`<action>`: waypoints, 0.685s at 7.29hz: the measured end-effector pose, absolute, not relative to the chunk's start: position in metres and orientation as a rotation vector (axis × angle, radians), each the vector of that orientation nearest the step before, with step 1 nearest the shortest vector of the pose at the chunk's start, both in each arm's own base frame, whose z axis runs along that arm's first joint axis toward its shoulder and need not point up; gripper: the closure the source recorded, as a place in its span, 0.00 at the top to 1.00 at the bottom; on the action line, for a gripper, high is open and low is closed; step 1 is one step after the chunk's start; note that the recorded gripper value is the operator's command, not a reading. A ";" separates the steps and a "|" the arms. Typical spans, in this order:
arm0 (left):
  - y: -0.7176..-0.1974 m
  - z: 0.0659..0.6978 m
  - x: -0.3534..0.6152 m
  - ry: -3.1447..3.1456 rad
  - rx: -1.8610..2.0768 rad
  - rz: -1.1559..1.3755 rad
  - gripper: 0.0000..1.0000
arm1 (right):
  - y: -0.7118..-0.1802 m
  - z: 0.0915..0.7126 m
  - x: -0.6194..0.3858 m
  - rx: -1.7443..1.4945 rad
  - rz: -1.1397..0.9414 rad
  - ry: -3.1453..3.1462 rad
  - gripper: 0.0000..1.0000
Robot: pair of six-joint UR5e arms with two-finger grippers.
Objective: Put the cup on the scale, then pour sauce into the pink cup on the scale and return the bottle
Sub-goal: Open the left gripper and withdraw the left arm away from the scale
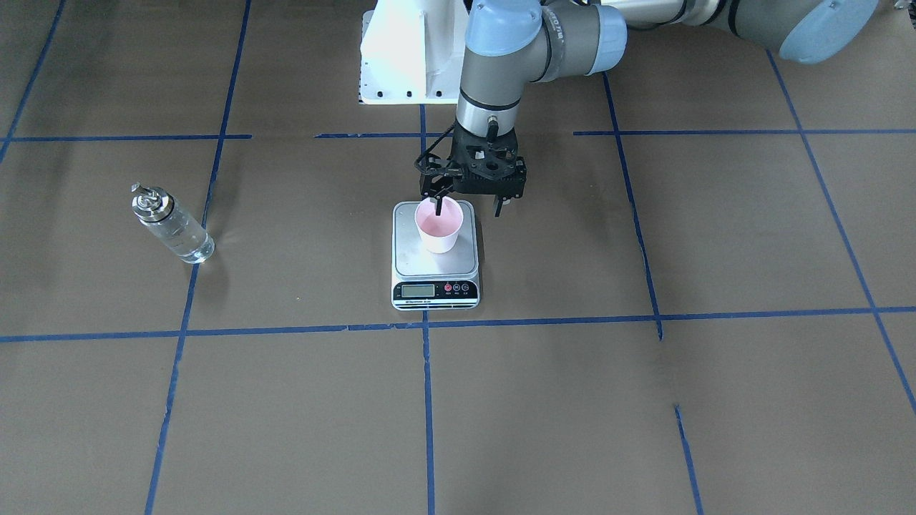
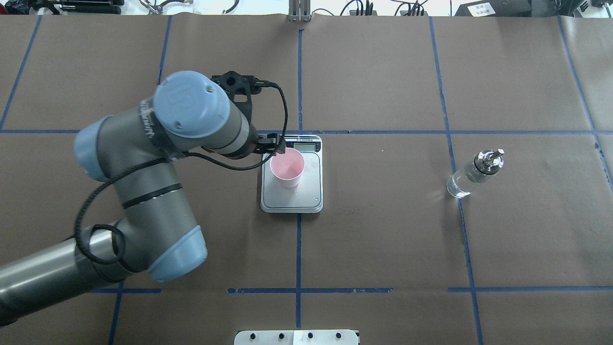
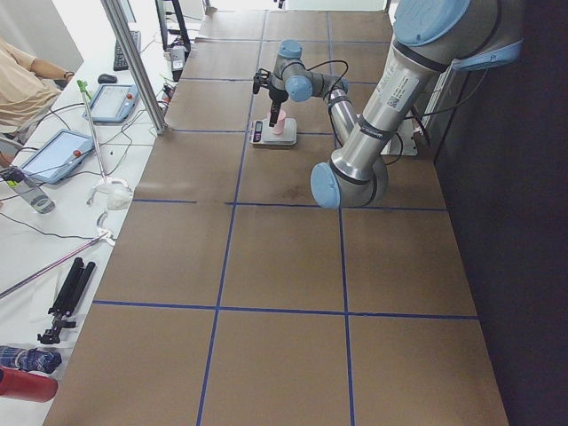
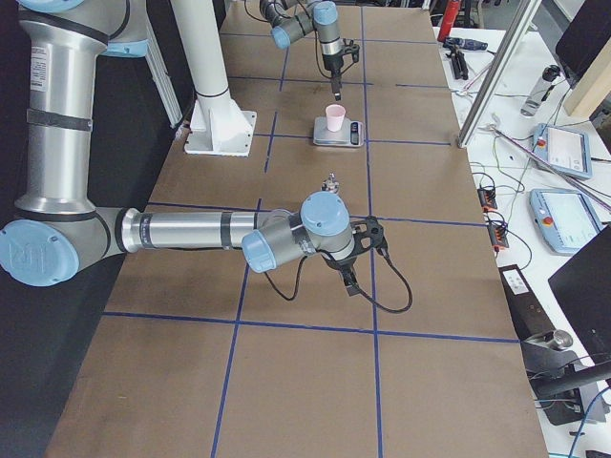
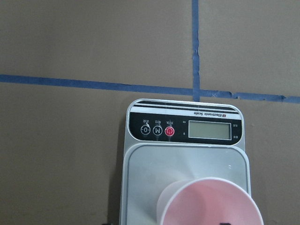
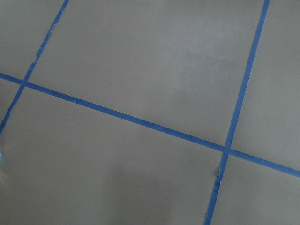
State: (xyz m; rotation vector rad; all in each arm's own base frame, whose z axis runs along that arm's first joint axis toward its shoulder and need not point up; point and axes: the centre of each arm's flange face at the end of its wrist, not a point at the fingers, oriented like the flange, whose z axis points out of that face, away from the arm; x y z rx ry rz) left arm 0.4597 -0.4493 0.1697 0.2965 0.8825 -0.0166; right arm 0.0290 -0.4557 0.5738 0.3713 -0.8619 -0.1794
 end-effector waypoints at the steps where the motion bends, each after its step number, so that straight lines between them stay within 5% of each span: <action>1: -0.456 0.188 0.410 0.860 0.342 0.054 1.00 | -0.456 0.553 0.021 0.371 -0.138 -0.881 1.00; 5: -0.521 0.332 0.176 0.630 0.447 0.319 1.00 | -0.431 0.420 -0.087 0.335 0.040 -0.949 1.00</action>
